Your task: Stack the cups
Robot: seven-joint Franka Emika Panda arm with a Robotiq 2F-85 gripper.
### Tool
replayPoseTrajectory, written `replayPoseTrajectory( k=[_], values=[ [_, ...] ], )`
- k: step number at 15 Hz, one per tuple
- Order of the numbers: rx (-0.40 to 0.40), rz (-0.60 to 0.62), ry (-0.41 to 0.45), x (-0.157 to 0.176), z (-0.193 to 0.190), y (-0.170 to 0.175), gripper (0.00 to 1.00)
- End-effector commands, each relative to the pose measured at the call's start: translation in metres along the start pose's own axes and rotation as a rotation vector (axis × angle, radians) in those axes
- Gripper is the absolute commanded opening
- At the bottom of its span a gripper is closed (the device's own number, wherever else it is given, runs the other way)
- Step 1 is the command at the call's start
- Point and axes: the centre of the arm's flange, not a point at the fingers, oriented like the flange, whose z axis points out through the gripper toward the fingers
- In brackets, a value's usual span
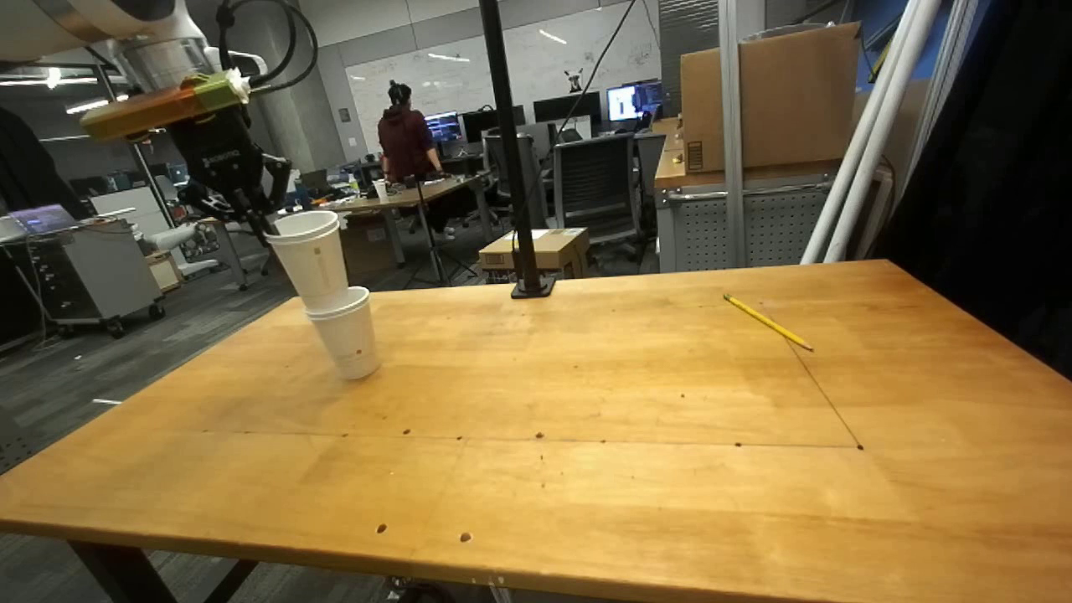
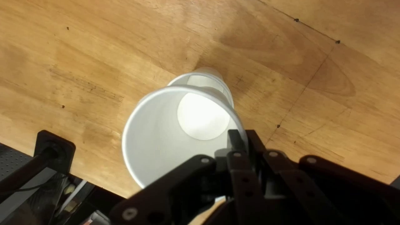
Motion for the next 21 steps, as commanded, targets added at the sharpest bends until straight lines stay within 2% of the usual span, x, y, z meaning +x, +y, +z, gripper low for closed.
replayPoseTrajectory(
  k=[1, 13, 14, 15, 17, 18, 21],
  values=[
    [0.035, 0.041, 0.028, 0.02, 0.007, 0.005, 0.0],
    [0.058, 0.086, -0.088, 0.05, 0.065, 0.029, 0.01],
    [0.054, 0.094, -0.094, 0.052, 0.069, 0.033, 0.05],
    [0.049, 0.104, -0.105, 0.052, 0.072, 0.036, 0.26],
    [0.044, 0.119, -0.111, 0.052, 0.074, 0.043, 0.31],
    [0.042, 0.123, -0.108, 0.053, 0.075, 0.046, 0.36],
    [0.021, 0.141, -0.065, 0.052, 0.061, 0.056, 0.63]
  ],
)
